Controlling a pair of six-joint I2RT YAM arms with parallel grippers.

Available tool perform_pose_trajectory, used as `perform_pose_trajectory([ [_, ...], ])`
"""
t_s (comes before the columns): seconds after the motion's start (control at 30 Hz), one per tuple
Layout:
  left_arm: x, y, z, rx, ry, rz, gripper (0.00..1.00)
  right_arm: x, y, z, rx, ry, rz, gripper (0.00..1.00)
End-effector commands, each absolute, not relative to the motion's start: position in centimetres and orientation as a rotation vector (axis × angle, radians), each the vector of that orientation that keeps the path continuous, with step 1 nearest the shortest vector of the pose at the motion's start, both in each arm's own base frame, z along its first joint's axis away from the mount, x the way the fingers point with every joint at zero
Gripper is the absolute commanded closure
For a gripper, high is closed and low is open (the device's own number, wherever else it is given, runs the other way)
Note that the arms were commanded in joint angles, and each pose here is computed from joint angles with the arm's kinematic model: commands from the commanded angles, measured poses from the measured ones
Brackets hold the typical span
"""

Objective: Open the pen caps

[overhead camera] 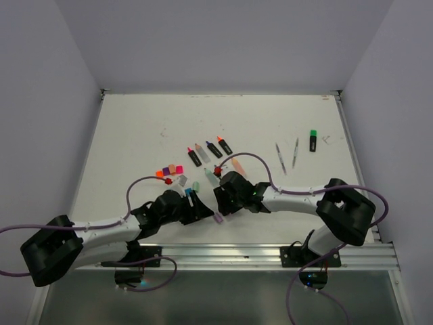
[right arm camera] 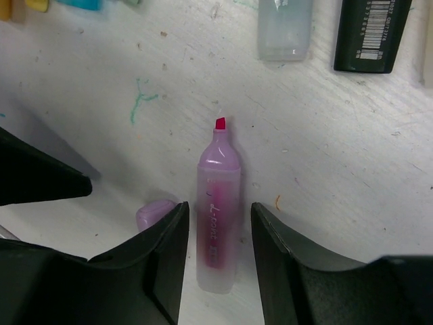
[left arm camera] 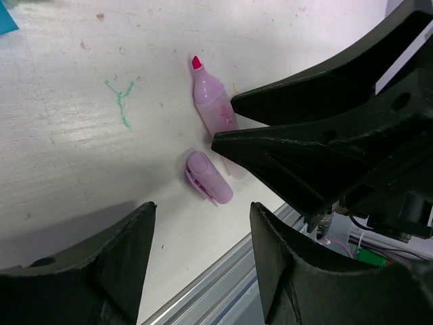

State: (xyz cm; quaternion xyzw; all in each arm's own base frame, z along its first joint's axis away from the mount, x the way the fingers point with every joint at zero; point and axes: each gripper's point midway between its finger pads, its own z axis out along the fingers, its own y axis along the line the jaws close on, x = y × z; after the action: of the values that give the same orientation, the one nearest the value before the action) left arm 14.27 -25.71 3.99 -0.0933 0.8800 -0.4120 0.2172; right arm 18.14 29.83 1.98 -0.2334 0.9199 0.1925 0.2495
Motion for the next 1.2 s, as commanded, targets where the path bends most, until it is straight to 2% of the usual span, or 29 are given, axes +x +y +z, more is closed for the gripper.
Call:
perform_pose_trajectory([
  [0.0,14.8,-25.0,4.6,-0.268,2.389,-1.101,0.39,19.1,29.9,4.2,-0.588,2.443,0.508,0.54],
  [0.2,15.5,-24.7,7.0,-0.232,2.315,-1.087,0.39,20.9,28.0,7.5,-0.53,2.386,0.368,0.5],
  [0.23,15.8,-24.6,7.4,-0.209,2.301,-1.071,0.39,21.1,27.0,8.1,-0.523,2.385,0.312,0.47],
  [0.3,16.5,-24.7,8.9,-0.186,2.27,-1.042,0.39,23.5,25.2,9.9,-0.447,2.37,0.244,0.46],
  [0.43,18.3,-25.5,11.9,-0.071,2.211,-0.969,0.37,28.8,19.1,12.5,-0.218,2.38,0.184,0.46],
  [0.53,19.4,-26.9,14.6,-0.004,2.16,-0.987,0.34,33.8,11.5,14.2,0.025,2.359,0.056,0.46],
  [0.6,20.0,-28.1,16.7,0.025,2.109,-1.029,0.33,35.7,9.0,15.1,0.099,2.344,0.029,0.47],
  [0.83,21.8,-30.1,20.0,0.142,2.059,-1.033,0.31,41.0,-2.6,12.7,0.431,2.361,-0.156,0.48],
  [1.17,24.0,-28.8,17.5,0.141,2.109,-1.074,0.31,46.5,-7.8,9.4,0.54,2.382,-0.244,0.49],
])
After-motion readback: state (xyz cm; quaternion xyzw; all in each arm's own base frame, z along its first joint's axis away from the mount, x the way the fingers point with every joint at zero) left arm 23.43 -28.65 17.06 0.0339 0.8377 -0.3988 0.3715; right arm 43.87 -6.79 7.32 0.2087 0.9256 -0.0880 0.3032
